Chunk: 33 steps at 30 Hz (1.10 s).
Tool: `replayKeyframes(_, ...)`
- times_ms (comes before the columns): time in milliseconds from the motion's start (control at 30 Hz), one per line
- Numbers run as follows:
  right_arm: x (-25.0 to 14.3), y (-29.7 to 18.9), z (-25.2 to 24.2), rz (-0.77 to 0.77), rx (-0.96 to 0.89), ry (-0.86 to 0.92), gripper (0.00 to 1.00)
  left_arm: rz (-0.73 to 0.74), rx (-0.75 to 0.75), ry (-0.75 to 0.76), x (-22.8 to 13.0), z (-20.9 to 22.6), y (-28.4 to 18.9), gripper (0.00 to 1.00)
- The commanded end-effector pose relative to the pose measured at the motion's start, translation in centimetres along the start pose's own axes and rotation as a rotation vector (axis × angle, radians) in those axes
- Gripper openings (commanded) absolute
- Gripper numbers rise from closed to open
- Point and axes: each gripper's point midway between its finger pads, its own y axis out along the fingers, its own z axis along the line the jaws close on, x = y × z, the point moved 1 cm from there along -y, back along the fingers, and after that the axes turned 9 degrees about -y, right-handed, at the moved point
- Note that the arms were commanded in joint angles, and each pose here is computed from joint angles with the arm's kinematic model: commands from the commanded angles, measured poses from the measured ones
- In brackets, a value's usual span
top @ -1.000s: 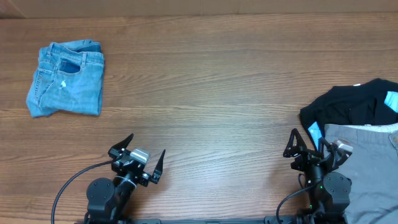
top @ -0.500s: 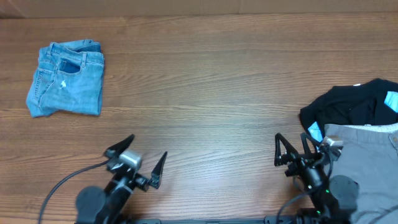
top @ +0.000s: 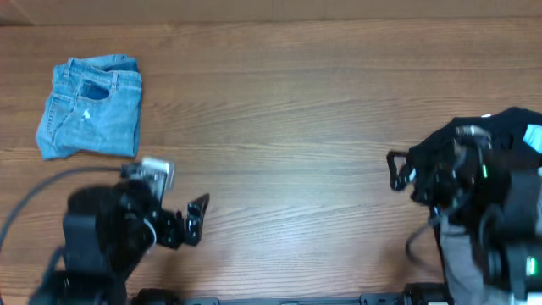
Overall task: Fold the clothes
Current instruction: 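Reach the right gripper into the clothes pile and grasp the grey shorts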
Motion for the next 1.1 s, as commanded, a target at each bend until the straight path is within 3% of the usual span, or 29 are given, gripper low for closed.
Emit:
replayKeyframes(0, 2.0, 2.4, 0.0, 0.109, -0.016, 0.02, 1.0, 0.017, 0.006, -0.019, 3.0, -0.5, -0.2, 1.0)
replayKeyframes(133, 2.3, 6.4, -2.8, 0.216, -0.145, 0.034, 1.0, 0.072, -0.01, -0.037, 3.6, -0.6, 1.5, 1.0)
replayKeyframes(300, 2.1, 9.5, -9.9, 0.261, -0.419, 0.307, 1.0, 0.162, -0.075, -0.064, 3.0, -1.3, 3.3, 1.0)
replayKeyframes(500, 2.3, 10.1, -18.0, 0.245, -0.567, 0.501, 0.99, 0.212, -0.082, -0.08, 2.9, -1.1, 4.8, 1.0)
replayKeyframes(600, 1.3, 10.1, -21.4, 0.269, -0.615, 0.589, 0.92, 0.23, -0.08, -0.086, 2.8, -0.9, 5.5, 1.0)
replayKeyframes(667, 0.0, 10.5, -23.1, 0.312, -0.639, 0.633, 0.96, 0.244, -0.078, -0.091, 2.7, -0.8, 5.8, 1.0)
replayKeyframes(867, -3.2, 12.6, -25.7, 0.445, -0.673, 0.696, 0.96, 0.266, -0.074, -0.098, 2.6, -0.6, 6.5, 1.0)
replayKeyframes(1067, -3.8, 13.8, -26.0, 0.458, -0.667, 0.728, 0.94, 0.279, -0.071, -0.107, 2.5, -0.5, 6.9, 1.0)
